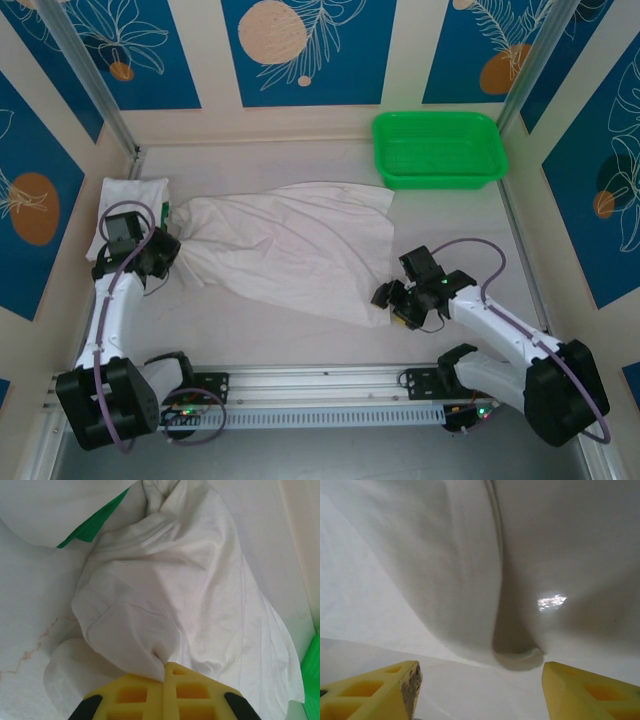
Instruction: Fold and stack the t-shirts
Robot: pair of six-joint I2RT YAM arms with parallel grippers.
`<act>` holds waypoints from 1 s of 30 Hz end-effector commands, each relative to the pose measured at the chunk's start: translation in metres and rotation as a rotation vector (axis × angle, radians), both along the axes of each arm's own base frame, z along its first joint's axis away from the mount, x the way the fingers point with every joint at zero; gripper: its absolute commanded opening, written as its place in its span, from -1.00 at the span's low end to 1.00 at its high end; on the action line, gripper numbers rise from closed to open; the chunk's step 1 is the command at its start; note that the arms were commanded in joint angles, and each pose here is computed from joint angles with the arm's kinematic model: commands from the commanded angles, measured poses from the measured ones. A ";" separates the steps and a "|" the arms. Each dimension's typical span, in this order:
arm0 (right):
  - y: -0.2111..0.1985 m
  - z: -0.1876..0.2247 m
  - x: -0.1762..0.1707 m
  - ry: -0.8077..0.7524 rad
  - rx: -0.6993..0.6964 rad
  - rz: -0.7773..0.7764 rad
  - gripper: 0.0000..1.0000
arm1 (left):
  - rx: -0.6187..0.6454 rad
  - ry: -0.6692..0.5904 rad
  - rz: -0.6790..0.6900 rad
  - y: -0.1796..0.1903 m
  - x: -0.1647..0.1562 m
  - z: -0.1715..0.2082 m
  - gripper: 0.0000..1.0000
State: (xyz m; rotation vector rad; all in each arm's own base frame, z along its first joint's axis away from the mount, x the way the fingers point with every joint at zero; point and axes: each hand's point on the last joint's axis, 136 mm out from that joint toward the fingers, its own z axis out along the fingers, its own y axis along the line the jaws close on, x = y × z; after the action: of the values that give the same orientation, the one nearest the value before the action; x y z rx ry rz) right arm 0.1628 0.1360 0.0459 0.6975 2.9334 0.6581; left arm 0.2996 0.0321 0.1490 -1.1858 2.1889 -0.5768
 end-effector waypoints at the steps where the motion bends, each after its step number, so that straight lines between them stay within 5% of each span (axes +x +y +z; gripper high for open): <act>1: 0.001 -0.006 -0.006 0.022 -0.031 0.072 0.32 | -0.010 -0.004 -0.001 0.001 0.001 -0.003 -1.00; 15: 0.024 -0.030 0.000 0.103 -0.025 0.025 0.15 | -0.023 0.002 0.000 0.000 0.000 -0.010 -1.00; 23: 0.017 -0.034 0.001 0.116 -0.076 0.014 -1.00 | -0.020 0.001 -0.001 0.000 0.000 -0.011 -1.00; 30: -0.005 0.016 0.028 -0.180 -0.122 -0.023 -1.00 | -0.025 -0.027 -0.016 -0.003 0.001 -0.001 -1.00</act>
State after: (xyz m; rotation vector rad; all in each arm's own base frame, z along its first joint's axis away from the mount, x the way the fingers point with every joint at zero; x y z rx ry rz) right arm 0.1727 0.1411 0.0394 0.6860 2.9181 0.5318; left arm 0.2994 0.0292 0.1413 -1.1847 2.1987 -0.5958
